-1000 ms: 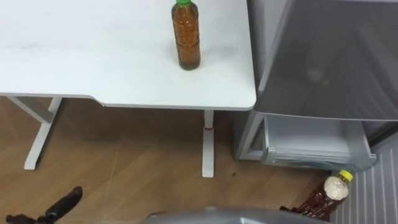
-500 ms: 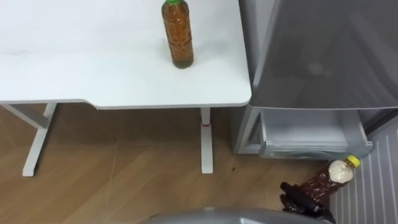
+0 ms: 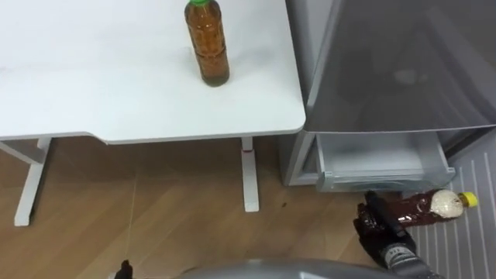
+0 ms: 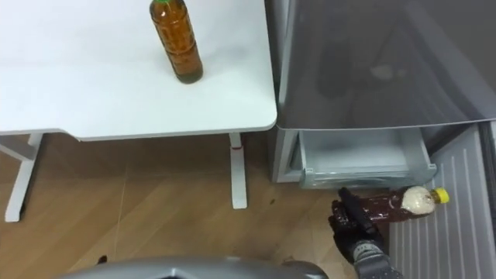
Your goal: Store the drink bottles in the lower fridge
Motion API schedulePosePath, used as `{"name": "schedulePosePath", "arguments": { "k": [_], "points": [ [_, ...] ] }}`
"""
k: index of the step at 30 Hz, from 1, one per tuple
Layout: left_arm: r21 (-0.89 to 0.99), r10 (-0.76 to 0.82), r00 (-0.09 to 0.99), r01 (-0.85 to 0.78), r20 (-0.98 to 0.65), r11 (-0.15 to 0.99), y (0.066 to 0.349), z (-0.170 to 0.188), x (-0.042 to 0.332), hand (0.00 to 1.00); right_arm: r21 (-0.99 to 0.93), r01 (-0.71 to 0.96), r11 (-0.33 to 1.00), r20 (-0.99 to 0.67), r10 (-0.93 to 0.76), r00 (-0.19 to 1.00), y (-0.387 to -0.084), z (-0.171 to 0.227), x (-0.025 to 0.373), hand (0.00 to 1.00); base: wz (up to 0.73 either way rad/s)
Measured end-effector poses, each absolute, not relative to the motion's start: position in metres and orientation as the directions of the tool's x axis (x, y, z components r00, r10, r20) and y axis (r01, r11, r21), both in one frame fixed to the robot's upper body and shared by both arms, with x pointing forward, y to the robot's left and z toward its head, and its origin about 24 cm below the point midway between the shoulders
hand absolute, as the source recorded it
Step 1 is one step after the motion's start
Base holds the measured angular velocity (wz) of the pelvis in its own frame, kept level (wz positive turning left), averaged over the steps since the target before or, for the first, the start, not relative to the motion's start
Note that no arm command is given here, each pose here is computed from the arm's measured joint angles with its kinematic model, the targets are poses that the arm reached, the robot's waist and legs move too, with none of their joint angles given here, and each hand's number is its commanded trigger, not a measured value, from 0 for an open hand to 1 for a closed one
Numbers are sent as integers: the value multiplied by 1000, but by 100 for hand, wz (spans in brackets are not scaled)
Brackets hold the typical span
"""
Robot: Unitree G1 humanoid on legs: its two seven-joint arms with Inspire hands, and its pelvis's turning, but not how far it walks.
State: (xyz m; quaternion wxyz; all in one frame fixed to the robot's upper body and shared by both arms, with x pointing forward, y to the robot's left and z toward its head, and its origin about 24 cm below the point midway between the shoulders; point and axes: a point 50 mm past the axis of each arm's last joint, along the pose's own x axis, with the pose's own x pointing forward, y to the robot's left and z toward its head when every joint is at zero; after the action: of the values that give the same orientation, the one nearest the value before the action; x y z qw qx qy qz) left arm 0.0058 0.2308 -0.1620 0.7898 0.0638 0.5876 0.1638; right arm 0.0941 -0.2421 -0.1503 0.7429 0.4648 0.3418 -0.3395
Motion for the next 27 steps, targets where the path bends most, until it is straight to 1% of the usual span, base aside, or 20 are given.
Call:
{"name": "schedulePosePath", "arguments": {
  "k": [3, 7, 15, 18, 20, 24, 27],
  "points": [
    [275, 310, 248, -165, -918, 947, 228, -163, 6, 0, 518, 798, 308, -789, -188, 585, -241, -144, 107, 100, -16],
    [259, 286, 254, -133, -924, 957, 226, -164, 9, 0, 563, 780, 272, -762, -195, 618, -242, -137, 128, 100, -5],
    [243, 255, 339, -79, -906, 967, 226, -162, 53, 0, 630, 724, 281, -700, -198, 686, -243, -117, 192, 100, 0],
    [232, 225, 353, -25, -908, 972, 223, -163, 70, 0, 641, 711, 289, -684, -204, 700, -247, -107, 213, 100, -3],
    [234, 221, 359, -8, -907, 972, 223, -162, 79, 0, 632, 714, 301, -690, -202, 695, -248, -104, 222, 100, 0],
    [243, 212, 391, 30, -895, 970, 223, -159, 97, 0, 604, 743, 288, -716, -213, 665, -254, -103, 223, 100, -1],
    [245, 212, 404, 32, -890, 969, 223, -158, 104, 0, 602, 744, 290, -713, -224, 664, -262, -97, 228, 100, -4]
  ]
}}
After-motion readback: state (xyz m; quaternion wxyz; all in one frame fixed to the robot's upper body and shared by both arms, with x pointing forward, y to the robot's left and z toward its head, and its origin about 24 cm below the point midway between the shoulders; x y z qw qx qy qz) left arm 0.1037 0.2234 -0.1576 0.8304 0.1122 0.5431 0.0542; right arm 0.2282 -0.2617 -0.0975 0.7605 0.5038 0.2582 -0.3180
